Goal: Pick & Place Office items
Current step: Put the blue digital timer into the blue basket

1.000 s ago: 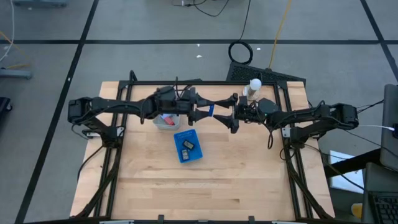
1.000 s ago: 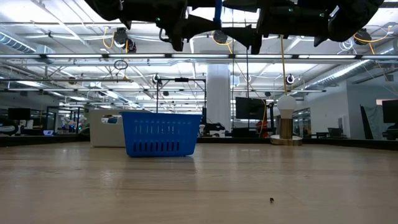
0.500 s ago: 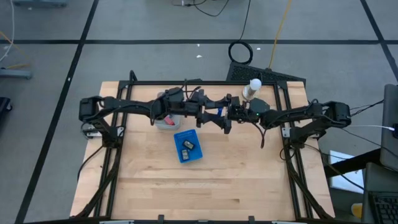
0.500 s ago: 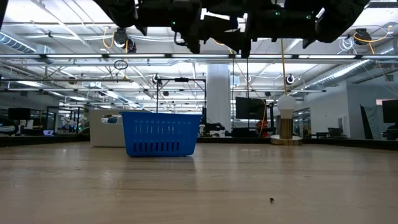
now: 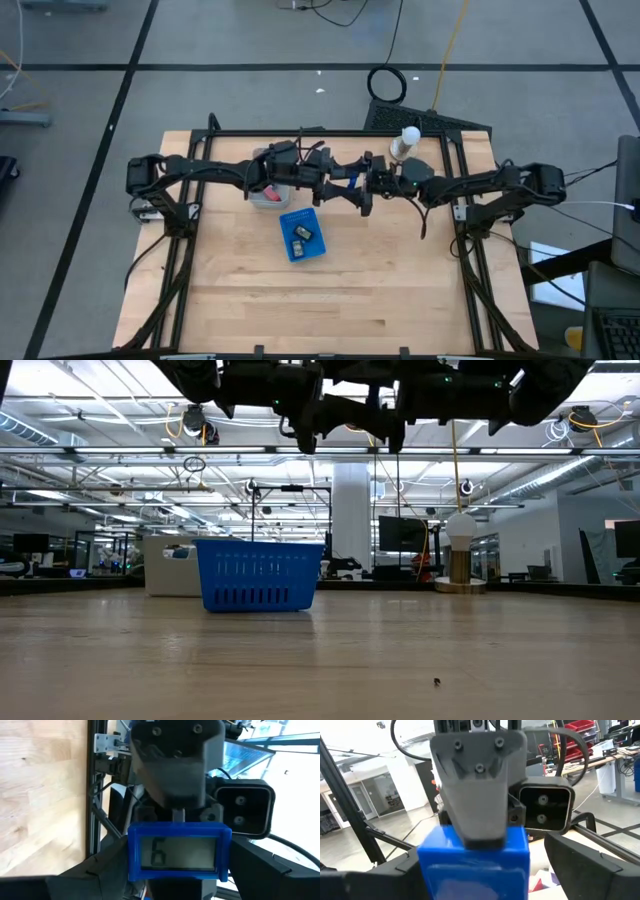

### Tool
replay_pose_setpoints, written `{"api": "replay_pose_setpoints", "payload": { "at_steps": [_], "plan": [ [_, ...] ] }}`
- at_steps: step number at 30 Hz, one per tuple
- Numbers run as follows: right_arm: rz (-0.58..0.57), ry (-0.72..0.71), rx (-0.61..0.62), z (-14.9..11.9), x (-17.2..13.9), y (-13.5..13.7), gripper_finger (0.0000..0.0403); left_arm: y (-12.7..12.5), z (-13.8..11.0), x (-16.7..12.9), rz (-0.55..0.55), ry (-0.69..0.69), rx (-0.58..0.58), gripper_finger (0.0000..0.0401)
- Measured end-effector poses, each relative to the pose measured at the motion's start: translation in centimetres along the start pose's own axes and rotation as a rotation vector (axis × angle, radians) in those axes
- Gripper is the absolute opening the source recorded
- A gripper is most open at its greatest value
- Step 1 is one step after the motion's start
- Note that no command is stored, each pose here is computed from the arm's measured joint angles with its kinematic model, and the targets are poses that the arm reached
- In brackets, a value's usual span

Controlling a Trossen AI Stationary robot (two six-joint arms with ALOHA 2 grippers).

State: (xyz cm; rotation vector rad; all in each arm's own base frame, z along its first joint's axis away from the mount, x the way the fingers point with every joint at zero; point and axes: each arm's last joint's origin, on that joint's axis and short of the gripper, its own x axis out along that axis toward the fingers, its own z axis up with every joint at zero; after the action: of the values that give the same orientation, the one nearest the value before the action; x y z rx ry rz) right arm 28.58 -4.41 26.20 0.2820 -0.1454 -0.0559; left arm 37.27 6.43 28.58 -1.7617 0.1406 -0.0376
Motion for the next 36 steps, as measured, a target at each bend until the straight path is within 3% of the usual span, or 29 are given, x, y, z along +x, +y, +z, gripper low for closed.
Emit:
{"api": "replay_pose_setpoints", "payload": {
  "at_steps": [10,22,30,32,36],
  "plan": [
    [0.015,0.035,-0.022,0.2,-0.4,0.2,0.0249,-0.1,0.7,-0.2,-0.004,-0.008,0.014,0.028],
    [0.015,0.023,-0.06,0.6,-0.6,0.3,0.0136,-0.2,0.9,-0.3,-0.002,-0.006,0.016,0.028],
    [0.014,0.025,-0.06,0.6,-0.6,0.3,0.0138,-0.2,1.2,-0.4,-0.001,0.001,0.027,0.028],
    [0.013,0.029,-0.06,0.6,-0.6,0.3,0.0142,-0.2,1.2,-0.4,-0.001,0.003,0.031,0.0294],
    [0.016,0.031,-0.05,0.6,-0.6,0.3,0.0135,-0.3,1.2,-0.4,-0.018,0.013,0.053,0.037]
  ]
}}
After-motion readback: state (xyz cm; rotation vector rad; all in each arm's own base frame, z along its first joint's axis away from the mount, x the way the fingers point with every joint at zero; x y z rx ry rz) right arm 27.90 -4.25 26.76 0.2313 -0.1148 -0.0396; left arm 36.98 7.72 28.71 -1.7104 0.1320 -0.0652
